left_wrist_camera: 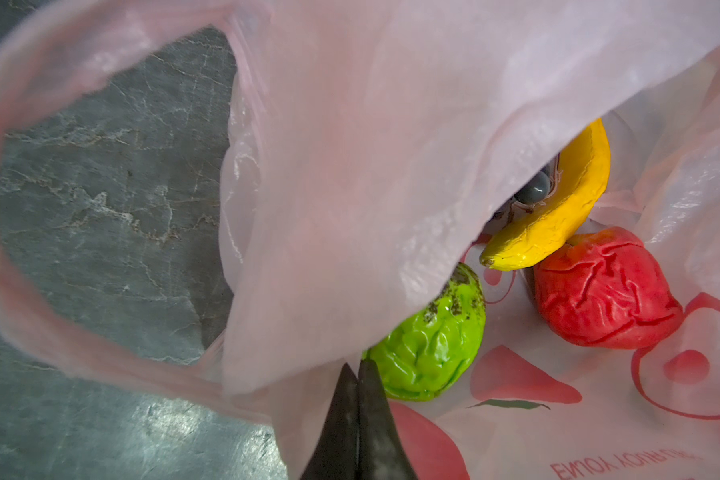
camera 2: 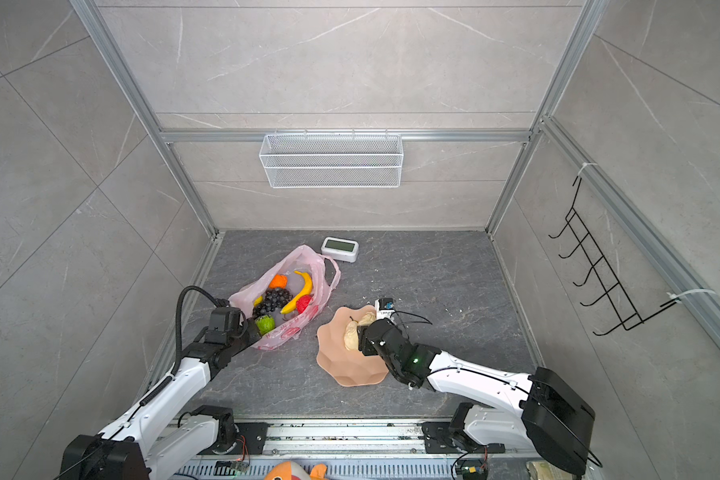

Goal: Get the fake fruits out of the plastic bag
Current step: 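Carry the pear to the peach bowl and lower it beside the first pear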

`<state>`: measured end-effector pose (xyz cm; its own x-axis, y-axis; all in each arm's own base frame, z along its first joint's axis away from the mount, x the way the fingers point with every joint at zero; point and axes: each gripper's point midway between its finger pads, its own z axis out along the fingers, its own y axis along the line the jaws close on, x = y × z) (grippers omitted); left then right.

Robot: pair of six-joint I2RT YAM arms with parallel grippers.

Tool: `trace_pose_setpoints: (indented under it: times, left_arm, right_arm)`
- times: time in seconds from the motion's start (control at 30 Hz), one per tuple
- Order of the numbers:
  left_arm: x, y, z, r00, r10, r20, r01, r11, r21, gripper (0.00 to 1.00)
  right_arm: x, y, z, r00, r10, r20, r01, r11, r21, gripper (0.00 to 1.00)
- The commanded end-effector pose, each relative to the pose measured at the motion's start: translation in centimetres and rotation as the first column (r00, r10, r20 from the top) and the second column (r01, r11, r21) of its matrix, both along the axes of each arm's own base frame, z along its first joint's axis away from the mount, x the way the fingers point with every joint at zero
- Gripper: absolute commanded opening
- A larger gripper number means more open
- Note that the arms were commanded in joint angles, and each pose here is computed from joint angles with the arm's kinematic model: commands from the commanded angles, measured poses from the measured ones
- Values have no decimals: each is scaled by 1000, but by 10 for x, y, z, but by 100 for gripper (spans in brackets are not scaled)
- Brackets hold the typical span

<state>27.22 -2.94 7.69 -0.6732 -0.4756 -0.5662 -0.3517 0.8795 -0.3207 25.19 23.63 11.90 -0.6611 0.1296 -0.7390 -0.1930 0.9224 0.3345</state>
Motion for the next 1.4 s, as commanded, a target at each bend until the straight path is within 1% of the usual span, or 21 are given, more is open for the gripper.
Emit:
trace_pose_setpoints:
  times: [0.0,0.13,0.43,0.7,1.0,1.37]
  left_arm:
    - [7,-3,8,999,-23,35,23,1000,5,0]
    - [6,-3,8,999,-24,35,24,1000,7,0]
    - [7,-3,8,999,-25,34,25,1000,5,0]
    - [7,-4,8,999,-27,31,26,1000,5,0]
    - [7,-4,7,999,-27,30,27,1000,4,0]
    - [7,-4,8,999,-29,32,29,1000,5,0]
  right_arm:
    - [-3,-12,-6,998,-60,-14,60,998,-2,65]
    - [-3,-14,-16,996,-83,-32,82,997,-10,65]
    - [3,-12,-24,992,-124,-31,124,992,3,65]
    - [6,-9,-35,988,-143,-53,142,990,-8,65]
    - [10,-1,-44,987,-146,-72,146,989,-11,65]
    - [19,8,-44,985,-156,-67,156,988,-14,66]
